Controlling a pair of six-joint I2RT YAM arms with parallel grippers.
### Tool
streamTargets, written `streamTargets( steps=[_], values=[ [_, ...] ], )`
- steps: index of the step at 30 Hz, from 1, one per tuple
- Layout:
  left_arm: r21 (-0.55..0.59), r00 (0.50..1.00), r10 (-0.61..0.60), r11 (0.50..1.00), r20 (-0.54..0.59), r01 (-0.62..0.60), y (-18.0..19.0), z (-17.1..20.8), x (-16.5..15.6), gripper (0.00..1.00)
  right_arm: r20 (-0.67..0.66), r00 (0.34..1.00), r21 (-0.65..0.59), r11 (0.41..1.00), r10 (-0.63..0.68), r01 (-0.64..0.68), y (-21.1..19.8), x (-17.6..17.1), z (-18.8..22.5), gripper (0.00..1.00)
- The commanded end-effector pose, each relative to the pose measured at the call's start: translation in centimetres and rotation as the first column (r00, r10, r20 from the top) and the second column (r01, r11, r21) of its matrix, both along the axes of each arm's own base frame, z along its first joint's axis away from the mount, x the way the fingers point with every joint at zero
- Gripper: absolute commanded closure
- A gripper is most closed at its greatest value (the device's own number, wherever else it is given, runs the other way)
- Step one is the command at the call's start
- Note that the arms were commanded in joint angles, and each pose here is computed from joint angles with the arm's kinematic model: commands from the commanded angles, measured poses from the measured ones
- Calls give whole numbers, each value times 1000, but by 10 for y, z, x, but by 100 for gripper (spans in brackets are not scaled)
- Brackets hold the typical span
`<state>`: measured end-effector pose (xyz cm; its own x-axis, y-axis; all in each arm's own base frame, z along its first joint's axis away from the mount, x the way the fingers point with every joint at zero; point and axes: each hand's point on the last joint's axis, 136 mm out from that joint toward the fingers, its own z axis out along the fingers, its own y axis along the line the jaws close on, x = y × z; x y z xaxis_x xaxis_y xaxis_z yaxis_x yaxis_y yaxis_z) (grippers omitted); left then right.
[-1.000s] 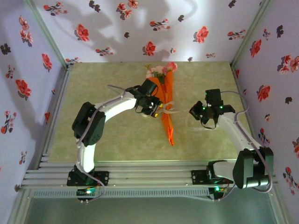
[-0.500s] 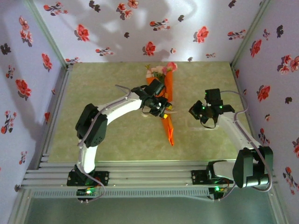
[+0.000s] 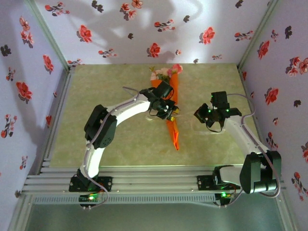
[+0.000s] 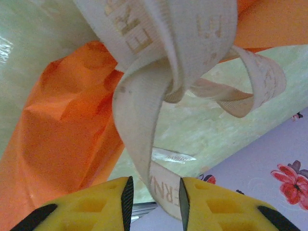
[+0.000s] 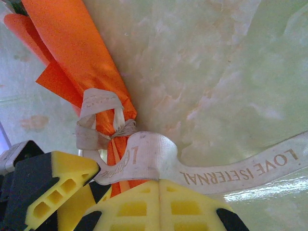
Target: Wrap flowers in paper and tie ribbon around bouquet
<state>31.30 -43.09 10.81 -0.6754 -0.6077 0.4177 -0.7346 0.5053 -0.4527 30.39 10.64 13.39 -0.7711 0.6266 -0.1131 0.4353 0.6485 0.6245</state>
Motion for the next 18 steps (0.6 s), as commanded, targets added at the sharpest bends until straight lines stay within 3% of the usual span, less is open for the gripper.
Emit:
streamTargets(
  steps=[1,3,5,18],
  values=[
    [-2,1000,3,1000,-29,-3,-4,-2,-1,74,0,1000,21,1000,5,-5,4,-2,-1,100],
    [2,1000,5,1000,-29,-5,-3,-4,-1,83,1,1000,24,1000,7,-7,5,-3,-1,100],
    [11,1000,9,1000,-24,-8,-1,-7,1,100,-1,1000,32,999,13,-13,6,-4,-1,100],
    [84,997,49,995,59,-54,27,-18,34,100,-66,986,159,977,156,-144,37,-29,-14,100]
  ],
)
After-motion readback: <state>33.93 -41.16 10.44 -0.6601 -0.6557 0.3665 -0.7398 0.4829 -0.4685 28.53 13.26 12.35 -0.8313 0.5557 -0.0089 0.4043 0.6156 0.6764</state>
